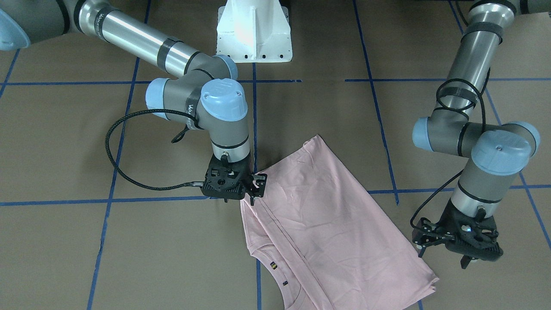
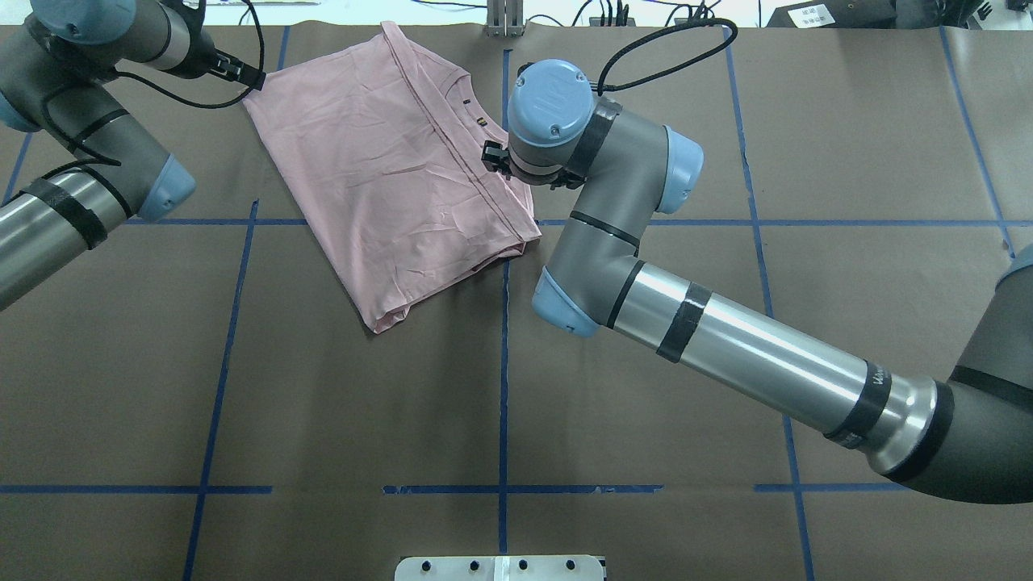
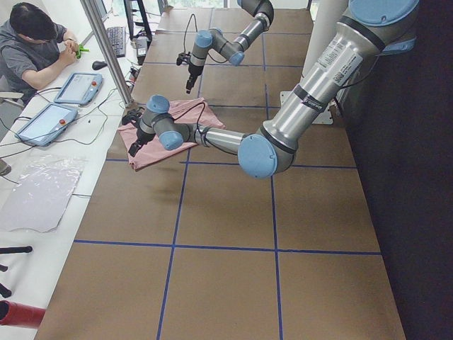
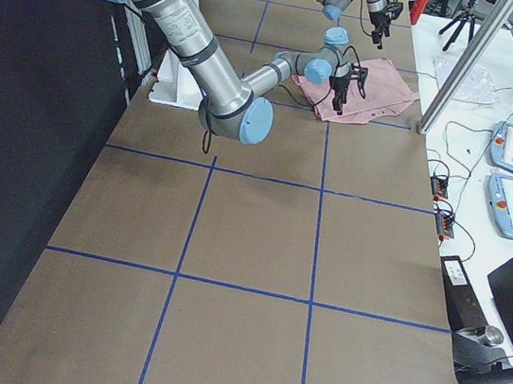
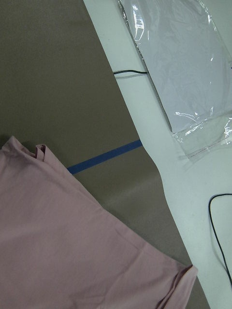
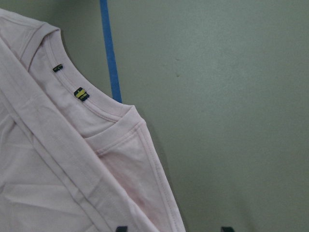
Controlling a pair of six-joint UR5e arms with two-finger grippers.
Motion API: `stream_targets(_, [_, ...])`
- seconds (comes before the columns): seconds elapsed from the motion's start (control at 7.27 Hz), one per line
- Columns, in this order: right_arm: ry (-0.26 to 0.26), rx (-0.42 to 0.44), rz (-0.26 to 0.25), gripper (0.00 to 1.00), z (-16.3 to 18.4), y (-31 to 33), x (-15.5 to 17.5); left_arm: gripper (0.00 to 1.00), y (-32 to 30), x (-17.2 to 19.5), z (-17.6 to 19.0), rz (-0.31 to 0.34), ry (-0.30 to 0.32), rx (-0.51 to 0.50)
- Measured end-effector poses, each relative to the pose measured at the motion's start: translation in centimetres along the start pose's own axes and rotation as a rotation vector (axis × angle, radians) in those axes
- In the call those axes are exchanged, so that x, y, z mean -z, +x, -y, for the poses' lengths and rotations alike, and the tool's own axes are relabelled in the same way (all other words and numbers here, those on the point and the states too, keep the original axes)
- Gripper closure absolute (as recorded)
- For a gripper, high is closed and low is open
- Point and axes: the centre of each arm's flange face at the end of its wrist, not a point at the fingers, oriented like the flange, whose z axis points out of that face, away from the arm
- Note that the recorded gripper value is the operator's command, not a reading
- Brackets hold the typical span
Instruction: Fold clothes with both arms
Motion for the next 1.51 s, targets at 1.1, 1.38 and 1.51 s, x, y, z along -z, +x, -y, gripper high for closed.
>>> stream_targets(1.1, [0.022, 0.025, -0.035, 0.43, -3.0, -0.8, -4.6, 0.00, -0.2, 0.0, -0.4, -0.002, 0.001, 0.004])
stream_targets(1.38, [0.020, 0.027, -0.036, 0.48, -3.3, -0.8, -4.7, 0.00, -0.2, -0.1, -0.5, -0.002, 0.000, 0.004])
stream_targets(1.51, [0.019, 0.028, -0.037, 0.66, -3.4, -0.8, -4.8, 0.00, -0.2, -0.1, -0.6, -0.002, 0.000, 0.004])
